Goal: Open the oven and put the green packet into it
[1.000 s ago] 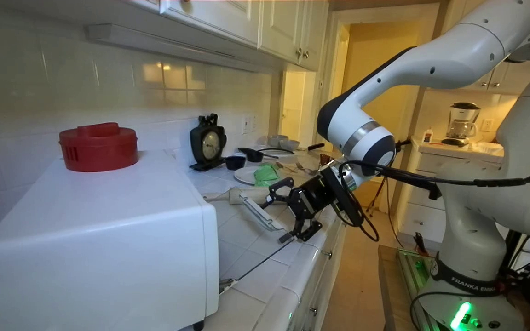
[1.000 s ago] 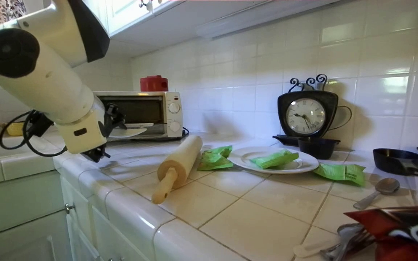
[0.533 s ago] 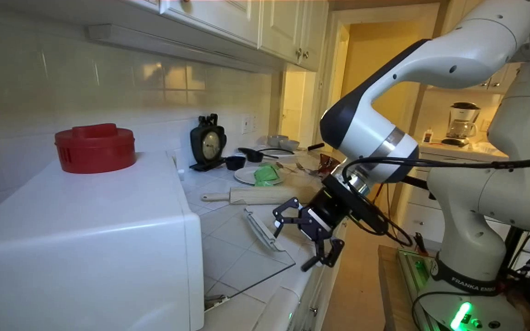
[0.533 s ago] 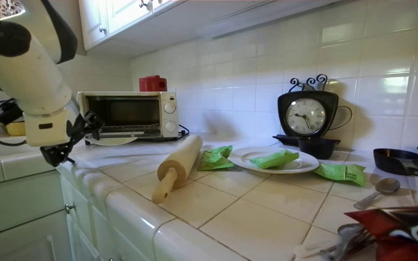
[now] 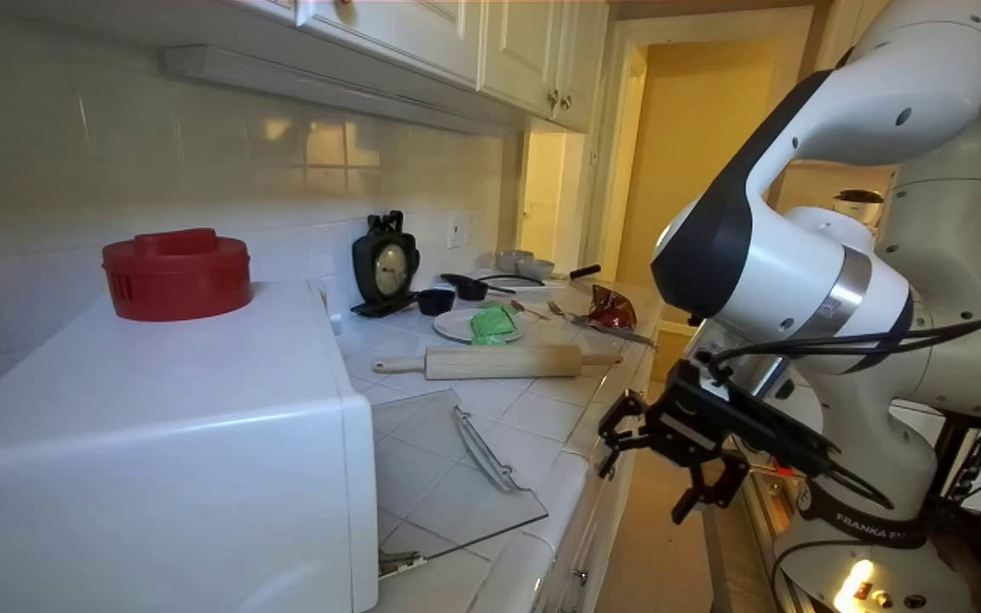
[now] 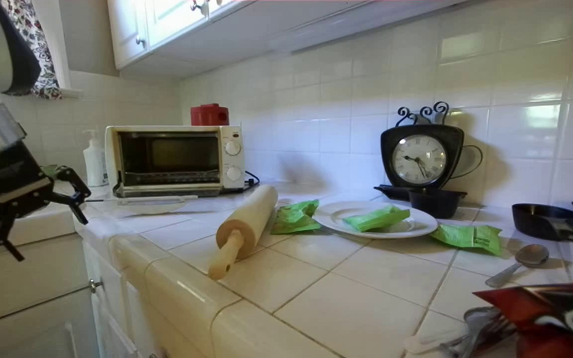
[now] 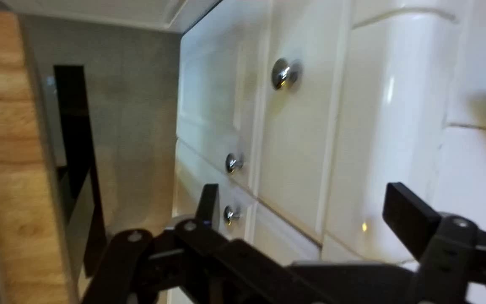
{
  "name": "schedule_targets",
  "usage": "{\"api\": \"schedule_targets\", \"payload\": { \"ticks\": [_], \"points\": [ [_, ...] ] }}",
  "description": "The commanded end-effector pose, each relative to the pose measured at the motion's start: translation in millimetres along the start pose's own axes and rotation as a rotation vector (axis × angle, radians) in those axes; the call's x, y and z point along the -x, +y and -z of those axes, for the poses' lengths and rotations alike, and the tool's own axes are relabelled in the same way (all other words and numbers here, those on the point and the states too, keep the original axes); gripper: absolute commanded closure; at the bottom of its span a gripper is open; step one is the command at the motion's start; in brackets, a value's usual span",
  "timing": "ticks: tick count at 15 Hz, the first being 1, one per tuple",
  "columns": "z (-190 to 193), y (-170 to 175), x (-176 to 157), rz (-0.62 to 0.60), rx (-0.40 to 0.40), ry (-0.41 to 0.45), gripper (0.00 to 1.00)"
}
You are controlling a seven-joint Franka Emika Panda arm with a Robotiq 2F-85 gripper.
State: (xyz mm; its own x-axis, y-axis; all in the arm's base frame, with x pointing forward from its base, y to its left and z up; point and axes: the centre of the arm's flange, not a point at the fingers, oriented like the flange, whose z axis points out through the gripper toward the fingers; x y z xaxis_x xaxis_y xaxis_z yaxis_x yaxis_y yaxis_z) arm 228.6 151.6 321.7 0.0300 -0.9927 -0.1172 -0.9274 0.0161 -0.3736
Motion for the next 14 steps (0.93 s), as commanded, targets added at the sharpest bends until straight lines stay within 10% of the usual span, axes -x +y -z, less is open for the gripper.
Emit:
{"api": "schedule_targets", "payload": {
  "ticks": [1,4,5,11,14],
  "points": [
    [82.5,-10.9,-19.1,0.047,0.106,0.091,0.0],
    [121.6,-26.1,-34.0,0.193,0.105,0.122,0.0],
    [73.4,-3.0,-23.3,0.143,0.109,0.175,0.0],
    [75.8,-7.2,-26.4,0.147,0.094,0.173,0.0],
    [86.2,-21.0,-47.8,-0.059,0.046,0.215,0.0]
  ]
}}
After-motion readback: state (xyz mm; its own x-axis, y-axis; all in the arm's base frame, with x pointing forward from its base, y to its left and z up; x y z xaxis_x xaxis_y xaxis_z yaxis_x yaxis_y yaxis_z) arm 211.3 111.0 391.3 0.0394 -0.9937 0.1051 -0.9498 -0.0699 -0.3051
